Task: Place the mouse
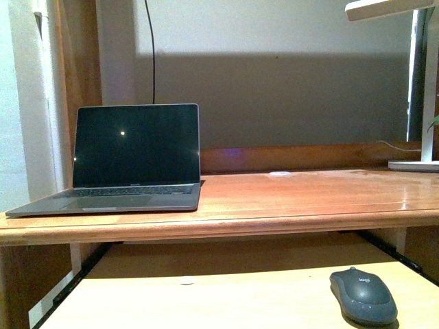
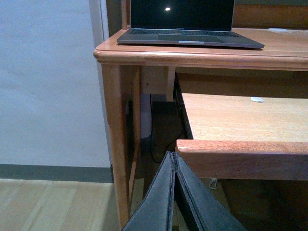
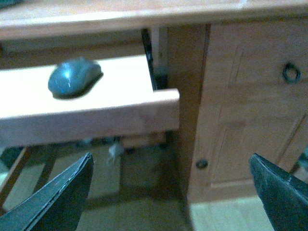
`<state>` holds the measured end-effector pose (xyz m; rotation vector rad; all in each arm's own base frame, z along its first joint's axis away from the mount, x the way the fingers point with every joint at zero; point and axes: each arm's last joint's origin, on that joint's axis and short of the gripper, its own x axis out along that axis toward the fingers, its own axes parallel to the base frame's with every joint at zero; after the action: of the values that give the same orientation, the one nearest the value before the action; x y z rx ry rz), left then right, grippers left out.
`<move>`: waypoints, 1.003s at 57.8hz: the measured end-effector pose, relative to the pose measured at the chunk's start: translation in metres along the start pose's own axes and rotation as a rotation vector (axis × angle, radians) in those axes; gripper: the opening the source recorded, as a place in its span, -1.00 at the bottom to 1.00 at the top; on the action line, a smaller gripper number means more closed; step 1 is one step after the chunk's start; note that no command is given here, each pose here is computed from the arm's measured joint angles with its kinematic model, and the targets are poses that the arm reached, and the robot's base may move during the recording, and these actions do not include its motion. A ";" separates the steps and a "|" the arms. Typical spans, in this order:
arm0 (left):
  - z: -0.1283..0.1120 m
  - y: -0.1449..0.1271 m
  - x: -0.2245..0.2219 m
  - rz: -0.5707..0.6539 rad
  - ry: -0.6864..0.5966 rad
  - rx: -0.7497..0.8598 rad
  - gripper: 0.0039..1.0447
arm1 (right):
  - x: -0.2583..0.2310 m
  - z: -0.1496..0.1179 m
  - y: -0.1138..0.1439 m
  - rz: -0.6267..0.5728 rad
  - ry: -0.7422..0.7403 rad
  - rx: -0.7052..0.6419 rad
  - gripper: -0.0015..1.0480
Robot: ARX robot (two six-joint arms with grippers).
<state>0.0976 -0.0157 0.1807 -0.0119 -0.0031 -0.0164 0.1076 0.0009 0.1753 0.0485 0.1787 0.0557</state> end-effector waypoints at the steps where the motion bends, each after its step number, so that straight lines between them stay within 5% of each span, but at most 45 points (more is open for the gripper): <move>1: 0.000 0.000 0.000 0.002 0.001 0.000 -0.95 | 0.002 0.004 0.000 -0.007 0.001 0.003 0.86; 22: -0.014 0.015 0.000 0.010 0.001 0.002 -0.95 | 0.050 0.093 0.034 0.052 -0.127 0.010 0.86; 42: -0.014 0.015 0.000 0.013 0.000 0.002 -0.95 | 0.101 0.099 0.108 0.133 0.017 -0.103 0.86; 58: -0.014 0.015 0.000 0.013 0.000 0.002 -0.06 | 0.122 0.080 0.145 0.117 0.159 -0.203 0.86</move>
<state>0.0975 -0.0005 0.1662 -0.0097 -0.0032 -0.0038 0.2343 0.1491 0.2403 -0.1482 0.3286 0.1940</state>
